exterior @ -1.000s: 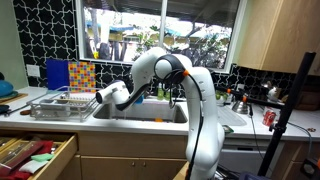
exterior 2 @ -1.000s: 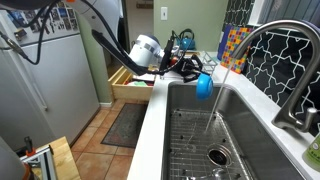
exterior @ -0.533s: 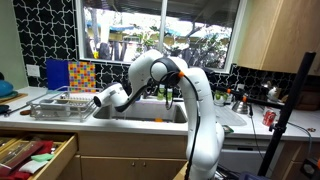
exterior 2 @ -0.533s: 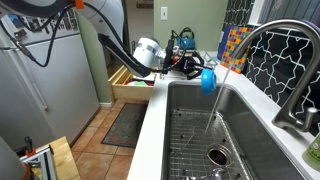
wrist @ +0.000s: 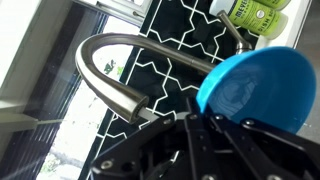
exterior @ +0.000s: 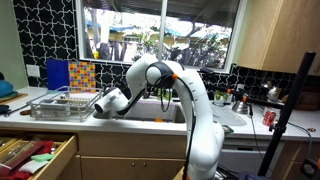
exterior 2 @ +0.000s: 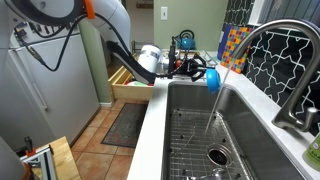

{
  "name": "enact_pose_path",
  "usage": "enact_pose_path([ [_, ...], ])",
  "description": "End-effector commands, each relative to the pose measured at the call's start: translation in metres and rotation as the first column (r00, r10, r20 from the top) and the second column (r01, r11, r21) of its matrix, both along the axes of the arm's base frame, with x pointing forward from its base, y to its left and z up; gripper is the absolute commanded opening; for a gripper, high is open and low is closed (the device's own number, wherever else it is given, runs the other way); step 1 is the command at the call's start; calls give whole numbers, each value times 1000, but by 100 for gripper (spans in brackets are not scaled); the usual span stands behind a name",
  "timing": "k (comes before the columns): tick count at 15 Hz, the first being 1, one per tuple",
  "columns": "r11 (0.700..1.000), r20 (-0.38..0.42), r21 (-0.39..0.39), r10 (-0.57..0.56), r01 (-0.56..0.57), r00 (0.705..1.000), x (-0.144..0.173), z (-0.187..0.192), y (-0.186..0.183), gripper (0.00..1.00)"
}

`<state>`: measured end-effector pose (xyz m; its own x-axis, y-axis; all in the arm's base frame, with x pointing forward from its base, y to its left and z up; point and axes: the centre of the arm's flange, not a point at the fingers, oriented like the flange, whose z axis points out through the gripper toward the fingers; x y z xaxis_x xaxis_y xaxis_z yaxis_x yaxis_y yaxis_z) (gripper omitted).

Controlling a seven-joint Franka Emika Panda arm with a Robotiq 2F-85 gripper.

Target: Pour the liquid from the blue bowl into the sink.

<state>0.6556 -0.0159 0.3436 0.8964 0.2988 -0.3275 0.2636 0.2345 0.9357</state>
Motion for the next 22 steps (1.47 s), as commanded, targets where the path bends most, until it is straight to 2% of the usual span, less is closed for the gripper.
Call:
enact_pose_path([
  [1,998,51,-55,16,-13,999,19,-19,-2,4],
  [8,996,107,-90,10,0,994,35,-33,-4,4],
  [17,997,177,-52,-53,63,983,49,-42,-2,4],
  [22,999,210,-24,-28,34,977,55,-44,6,4],
])
